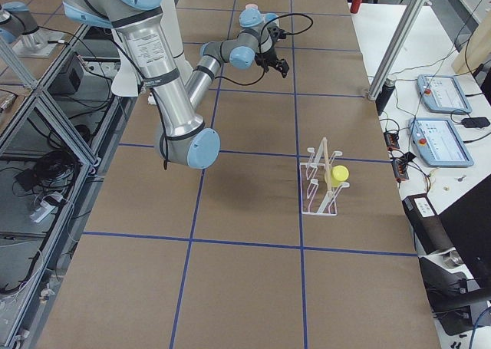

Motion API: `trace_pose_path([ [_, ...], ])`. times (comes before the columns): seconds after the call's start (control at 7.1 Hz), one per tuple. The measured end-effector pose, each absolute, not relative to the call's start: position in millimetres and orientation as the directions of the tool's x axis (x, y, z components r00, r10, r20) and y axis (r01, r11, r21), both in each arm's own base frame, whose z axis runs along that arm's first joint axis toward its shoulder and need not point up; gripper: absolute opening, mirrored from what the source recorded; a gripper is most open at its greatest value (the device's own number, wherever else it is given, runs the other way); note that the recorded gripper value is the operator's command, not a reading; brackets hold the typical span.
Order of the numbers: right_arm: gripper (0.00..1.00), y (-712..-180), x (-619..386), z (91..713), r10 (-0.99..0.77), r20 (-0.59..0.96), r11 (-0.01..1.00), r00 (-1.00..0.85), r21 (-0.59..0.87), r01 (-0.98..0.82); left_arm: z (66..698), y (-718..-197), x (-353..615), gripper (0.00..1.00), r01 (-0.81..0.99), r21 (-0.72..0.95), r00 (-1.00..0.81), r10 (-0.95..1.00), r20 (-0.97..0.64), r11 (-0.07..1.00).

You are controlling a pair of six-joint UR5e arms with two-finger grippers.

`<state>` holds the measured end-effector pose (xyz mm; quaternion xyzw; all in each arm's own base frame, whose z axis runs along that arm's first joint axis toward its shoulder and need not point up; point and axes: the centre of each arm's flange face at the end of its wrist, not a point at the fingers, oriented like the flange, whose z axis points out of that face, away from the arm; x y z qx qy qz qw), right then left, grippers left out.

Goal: Transfer IKEA cup to right arm and place on rack

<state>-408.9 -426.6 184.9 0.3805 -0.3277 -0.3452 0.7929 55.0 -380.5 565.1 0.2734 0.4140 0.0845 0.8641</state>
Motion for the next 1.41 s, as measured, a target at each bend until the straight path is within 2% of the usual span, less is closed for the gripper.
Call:
trace_pose_path([
  [0.99,0.99,-416,-419,185,-0.808,0.261,0.469,0.529,0.829,0.306,601,-394,152,0.98,0.189,0.470,0.646,0.251,-0.721,0.862],
  [1.13,0.99,-415,-420,185,-0.808,0.262,0.469,0.528,0.828,0.307,608,-396,161,0.89,0.210,0.464,0.641,0.237,-0.730,0.861],
  [1.41,0.99,-414,-421,186,-0.809,0.262,0.469,0.526,0.828,0.309,611,-398,185,0.26,0.250,0.443,0.629,0.203,-0.750,0.861],
])
